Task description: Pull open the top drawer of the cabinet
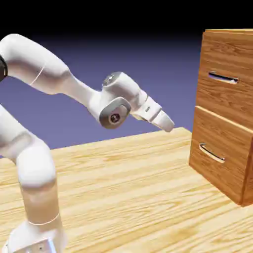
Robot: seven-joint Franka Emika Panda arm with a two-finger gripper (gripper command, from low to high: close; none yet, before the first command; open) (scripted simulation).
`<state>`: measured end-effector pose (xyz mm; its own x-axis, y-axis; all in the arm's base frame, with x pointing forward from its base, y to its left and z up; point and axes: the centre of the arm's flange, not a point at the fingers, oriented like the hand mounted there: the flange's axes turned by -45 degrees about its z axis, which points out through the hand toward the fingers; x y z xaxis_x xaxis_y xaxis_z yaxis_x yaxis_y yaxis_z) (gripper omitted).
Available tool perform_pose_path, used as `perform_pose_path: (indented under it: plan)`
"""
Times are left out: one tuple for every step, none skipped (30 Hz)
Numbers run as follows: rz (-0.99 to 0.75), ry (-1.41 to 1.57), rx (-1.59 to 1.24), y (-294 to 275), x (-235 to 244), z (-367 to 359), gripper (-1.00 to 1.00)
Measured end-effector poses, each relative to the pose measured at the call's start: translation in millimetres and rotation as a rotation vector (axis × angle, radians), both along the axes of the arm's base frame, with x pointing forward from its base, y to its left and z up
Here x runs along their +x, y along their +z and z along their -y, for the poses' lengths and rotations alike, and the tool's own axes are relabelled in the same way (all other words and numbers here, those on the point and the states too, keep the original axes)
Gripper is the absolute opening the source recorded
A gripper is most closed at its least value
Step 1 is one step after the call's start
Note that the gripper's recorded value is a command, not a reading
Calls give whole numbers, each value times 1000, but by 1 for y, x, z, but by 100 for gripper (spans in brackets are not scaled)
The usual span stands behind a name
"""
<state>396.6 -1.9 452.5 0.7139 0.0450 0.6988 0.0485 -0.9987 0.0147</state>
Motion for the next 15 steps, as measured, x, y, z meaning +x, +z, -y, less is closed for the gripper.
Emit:
perform_pose_path:
  plan:
    - [-19, 4, 12, -5, 6, 5, 0]
    - [-39, 8, 24, -11, 12, 11, 0]
    - [-58, 12, 35, -17, 17, 16, 0]
    - [-77, 15, 45, -24, 23, 22, 0]
    - [-95, 19, 54, -31, 28, 27, 0]
    - [-113, 22, 62, -38, 33, 32, 0]
    - [-131, 26, 70, -45, 38, 37, 0]
    - [-148, 29, 76, -53, 42, 42, 0]
    - [-164, 32, 82, -60, 47, 47, 0]
    - [-180, 34, 86, -68, 51, 52, 0]
    - [-195, 37, 90, -76, 55, 57, 0]
    - [-210, 40, 92, -84, 58, 62, 0]
    - [-223, 42, 94, -92, 61, 67, 0]
    - [-236, 45, 95, -100, 65, 72, 0]
    - [-248, 47, 94, -108, 67, 76, 0]
